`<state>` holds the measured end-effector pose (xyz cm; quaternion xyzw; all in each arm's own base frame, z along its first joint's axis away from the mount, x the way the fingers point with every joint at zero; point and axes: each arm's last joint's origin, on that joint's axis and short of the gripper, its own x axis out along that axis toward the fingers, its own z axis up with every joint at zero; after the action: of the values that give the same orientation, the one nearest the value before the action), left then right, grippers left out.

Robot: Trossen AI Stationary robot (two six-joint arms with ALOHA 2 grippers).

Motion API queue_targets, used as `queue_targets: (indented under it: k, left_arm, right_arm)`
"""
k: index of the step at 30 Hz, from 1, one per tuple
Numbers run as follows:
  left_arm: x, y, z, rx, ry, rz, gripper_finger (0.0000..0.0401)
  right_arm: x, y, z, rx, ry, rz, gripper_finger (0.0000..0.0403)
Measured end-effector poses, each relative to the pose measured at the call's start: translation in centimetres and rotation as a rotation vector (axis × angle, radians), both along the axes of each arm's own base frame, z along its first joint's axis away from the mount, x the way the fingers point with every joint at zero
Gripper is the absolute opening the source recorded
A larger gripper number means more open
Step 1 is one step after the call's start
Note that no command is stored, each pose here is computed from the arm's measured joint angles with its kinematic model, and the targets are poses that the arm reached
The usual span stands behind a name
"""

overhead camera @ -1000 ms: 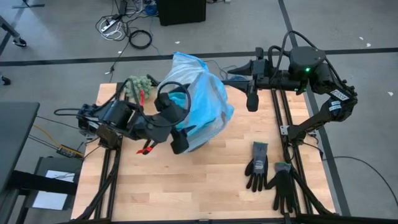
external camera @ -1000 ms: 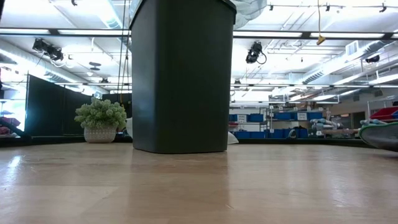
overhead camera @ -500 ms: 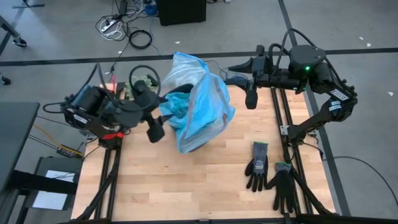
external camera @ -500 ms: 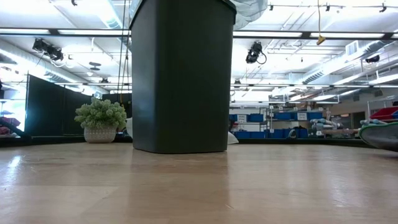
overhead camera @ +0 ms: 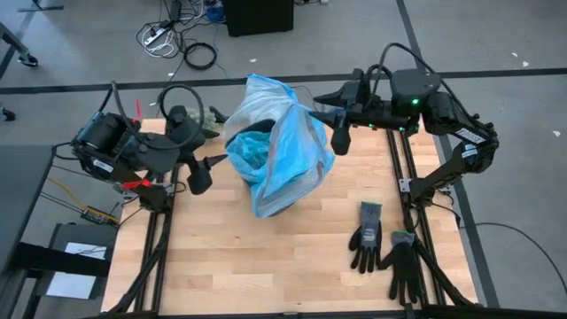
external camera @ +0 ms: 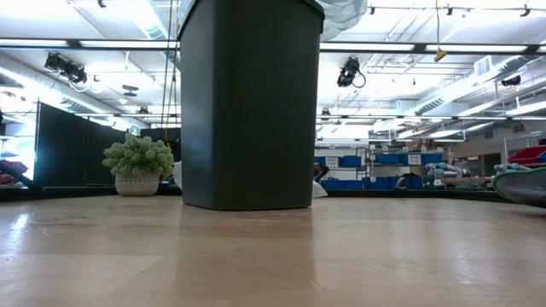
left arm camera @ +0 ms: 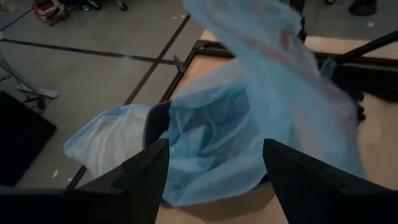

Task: Place trash/remove bag and relplace
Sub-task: Insert the new blue trash bag into the trash bin

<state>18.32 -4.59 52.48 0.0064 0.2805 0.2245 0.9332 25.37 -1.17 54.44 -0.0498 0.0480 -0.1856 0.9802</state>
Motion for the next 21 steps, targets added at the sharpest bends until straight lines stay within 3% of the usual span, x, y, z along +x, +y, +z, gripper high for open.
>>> queue_targets:
  k: [7, 13, 21]
  left_arm:
    - [-0.6, 1.4, -2.6, -0.048, 0.094, 0.011, 0.027]
    - [-0.4, 1.7, -5.5, -0.097, 0.063, -0.029, 0.027]
    - [-0.2, 2.9, -10.8, -0.124, 0.057, 0.015, 0.027]
  right_arm:
    - [0.5, -0.1, -0.3, 0.076, -0.023, -0.034, 0.0155]
    - [0.7, 0.2, -0.4, 0.092, -0.023, -0.025, 0.0155]
    - [0.6, 0.2, -1.0, 0.141, 0.019, -0.033, 0.0155]
